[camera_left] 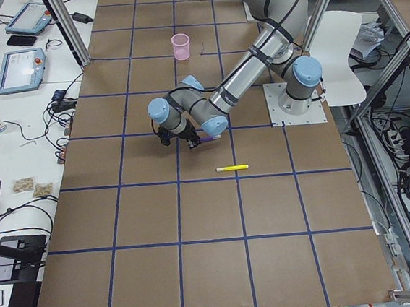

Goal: Insert purple and pink pens into pink cup

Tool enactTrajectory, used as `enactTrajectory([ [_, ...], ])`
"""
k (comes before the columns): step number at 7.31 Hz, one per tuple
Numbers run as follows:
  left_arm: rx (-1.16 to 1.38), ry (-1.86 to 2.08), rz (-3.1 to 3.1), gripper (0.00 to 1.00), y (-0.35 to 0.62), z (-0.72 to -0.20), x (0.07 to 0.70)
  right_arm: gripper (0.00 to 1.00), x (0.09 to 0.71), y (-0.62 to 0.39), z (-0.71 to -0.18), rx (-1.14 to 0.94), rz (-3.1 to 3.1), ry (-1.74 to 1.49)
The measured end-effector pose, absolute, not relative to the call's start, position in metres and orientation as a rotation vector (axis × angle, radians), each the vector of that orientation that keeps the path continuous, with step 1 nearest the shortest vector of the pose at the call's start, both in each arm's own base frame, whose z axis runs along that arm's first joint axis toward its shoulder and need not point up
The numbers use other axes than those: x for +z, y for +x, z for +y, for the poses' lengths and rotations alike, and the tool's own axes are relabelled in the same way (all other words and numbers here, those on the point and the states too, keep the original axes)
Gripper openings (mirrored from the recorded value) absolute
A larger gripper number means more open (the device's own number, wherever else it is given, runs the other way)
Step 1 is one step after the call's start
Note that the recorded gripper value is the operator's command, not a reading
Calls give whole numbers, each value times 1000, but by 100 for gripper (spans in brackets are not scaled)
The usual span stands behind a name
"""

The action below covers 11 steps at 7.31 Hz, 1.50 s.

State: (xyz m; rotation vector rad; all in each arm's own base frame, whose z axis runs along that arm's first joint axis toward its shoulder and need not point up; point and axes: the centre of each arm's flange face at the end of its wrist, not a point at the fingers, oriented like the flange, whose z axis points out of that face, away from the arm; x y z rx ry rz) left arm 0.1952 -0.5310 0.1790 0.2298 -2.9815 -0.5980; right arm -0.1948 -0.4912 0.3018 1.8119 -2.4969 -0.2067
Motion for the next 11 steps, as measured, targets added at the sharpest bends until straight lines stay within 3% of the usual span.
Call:
enactTrajectory([
  [5,-613,206,-2959,0,175,-524,212,0,390,58,-544,-294,-2473,1726],
  [11,-549,182,-2962,0,163,-522,240,0,370,298,-506,-513,-2184,1757],
])
